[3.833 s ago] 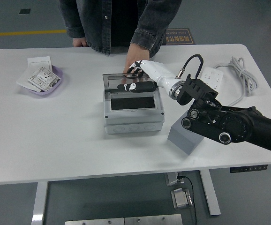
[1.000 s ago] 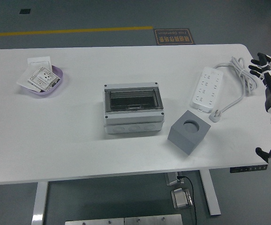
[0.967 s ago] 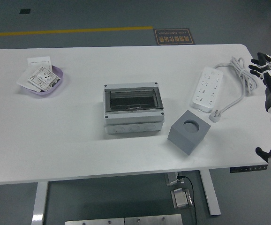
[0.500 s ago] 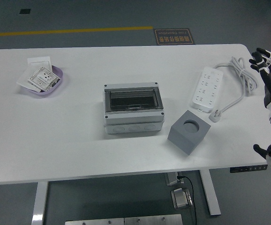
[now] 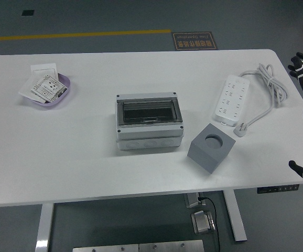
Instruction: Pick up the cylinder from the cube,place it in the box,flap close box
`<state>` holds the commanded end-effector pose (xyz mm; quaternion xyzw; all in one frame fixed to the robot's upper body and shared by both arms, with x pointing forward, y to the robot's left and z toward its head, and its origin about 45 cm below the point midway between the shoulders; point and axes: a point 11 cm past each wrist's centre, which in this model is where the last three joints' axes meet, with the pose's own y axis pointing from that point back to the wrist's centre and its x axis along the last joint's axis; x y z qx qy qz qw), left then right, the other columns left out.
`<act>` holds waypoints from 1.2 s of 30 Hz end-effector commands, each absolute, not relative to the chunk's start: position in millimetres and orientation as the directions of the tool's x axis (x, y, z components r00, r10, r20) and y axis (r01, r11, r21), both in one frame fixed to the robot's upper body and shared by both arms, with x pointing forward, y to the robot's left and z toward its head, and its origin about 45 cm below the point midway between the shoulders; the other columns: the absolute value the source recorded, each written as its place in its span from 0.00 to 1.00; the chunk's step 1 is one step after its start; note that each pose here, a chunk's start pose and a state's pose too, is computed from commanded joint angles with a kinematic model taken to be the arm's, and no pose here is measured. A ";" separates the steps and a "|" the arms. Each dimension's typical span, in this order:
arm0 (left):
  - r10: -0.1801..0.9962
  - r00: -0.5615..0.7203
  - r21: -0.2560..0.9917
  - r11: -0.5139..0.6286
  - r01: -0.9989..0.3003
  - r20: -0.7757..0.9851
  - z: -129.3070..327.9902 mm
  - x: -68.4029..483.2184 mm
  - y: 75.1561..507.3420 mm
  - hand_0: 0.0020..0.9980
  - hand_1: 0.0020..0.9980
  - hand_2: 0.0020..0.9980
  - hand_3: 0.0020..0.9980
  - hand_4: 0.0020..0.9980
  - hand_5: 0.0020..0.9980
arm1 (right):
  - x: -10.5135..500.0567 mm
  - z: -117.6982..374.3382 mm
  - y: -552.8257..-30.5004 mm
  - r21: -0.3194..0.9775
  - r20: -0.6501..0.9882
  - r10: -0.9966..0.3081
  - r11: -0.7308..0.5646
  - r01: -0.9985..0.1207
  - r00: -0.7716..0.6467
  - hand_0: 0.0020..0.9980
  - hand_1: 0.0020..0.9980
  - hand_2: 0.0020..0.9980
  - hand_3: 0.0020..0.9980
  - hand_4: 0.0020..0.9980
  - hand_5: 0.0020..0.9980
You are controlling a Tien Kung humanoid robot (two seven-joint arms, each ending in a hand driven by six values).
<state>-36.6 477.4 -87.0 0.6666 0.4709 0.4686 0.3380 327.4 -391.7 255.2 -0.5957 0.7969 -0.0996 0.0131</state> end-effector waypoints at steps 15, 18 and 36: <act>0.945 0.115 0.890 -0.326 0.317 0.306 -87.0 -39.3 477.0 0.67 0.71 0.60 0.61 0.58 0.13 | 325.4 258.9 -391.4 -0.191 0.127 -0.947 0.268 -0.944 -0.294 0.78 0.70 0.73 0.72 0.99 0.59; 0.946 0.114 0.890 -0.325 0.318 0.305 -87.2 -39.5 476.4 0.67 0.71 0.60 0.61 0.58 0.13 | 324.5 259.2 -393.1 -0.195 0.127 -0.945 0.274 -0.942 -0.301 0.77 0.70 0.73 0.72 0.98 0.59; 0.945 0.109 0.891 -0.328 0.315 0.309 -86.4 -37.2 478.2 0.67 0.71 0.60 0.61 0.59 0.13 | 325.1 259.9 -388.7 -0.206 0.147 -0.943 0.265 -0.942 -0.297 0.77 0.69 0.72 0.72 0.98 0.59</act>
